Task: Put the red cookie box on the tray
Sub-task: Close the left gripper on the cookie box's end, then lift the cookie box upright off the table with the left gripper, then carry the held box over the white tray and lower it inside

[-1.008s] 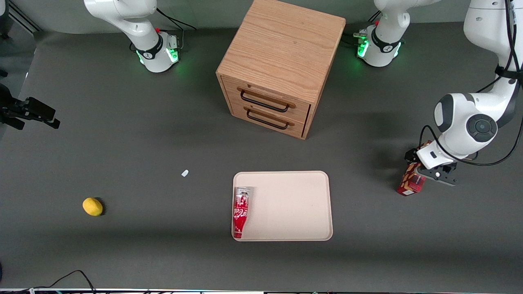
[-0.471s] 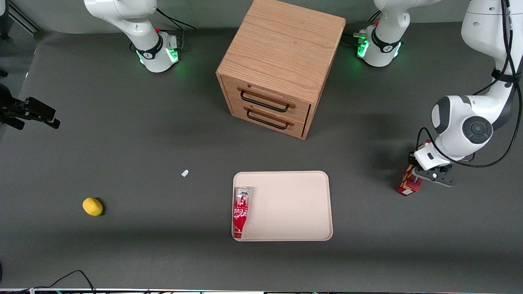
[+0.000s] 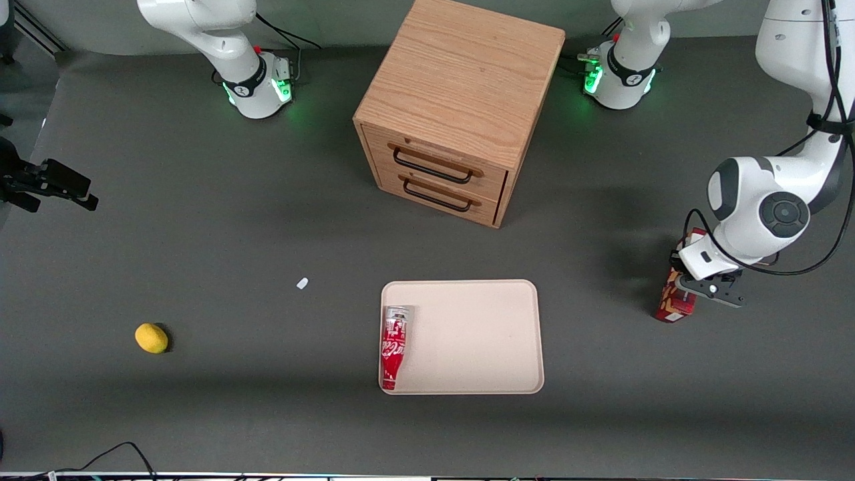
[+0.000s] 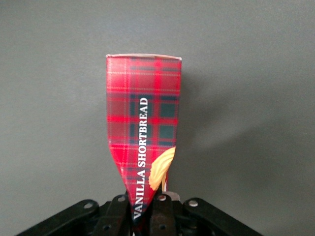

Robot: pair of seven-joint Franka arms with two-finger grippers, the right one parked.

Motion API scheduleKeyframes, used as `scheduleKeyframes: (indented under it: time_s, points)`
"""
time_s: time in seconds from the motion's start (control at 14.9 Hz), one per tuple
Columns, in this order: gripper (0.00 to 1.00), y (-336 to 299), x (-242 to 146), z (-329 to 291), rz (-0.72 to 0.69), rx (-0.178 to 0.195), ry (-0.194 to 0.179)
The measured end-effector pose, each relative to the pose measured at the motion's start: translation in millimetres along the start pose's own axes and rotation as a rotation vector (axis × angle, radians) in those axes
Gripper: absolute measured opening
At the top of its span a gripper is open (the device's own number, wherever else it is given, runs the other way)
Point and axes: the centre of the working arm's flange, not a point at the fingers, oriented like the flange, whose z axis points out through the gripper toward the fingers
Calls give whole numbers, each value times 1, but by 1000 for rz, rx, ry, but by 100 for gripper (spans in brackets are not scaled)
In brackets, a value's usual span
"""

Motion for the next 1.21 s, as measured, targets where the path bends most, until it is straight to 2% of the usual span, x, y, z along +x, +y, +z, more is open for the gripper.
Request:
scheduleKeyframes:
  time_s: [0.2,0.34,0.54,0.67,0.87,1.21]
  points:
    - [13,-16,12,-57,-19,8,-39]
    - [13,-20,19,-110,-48,-11,-50]
    - [13,-19,26,-188,-95,-96,-46]
    - [13,-18,30,-237,-128,-136,-38]
    - [13,4,42,-284,-186,-162,-16]
    - [13,98,83,-310,-293,-190,-1]
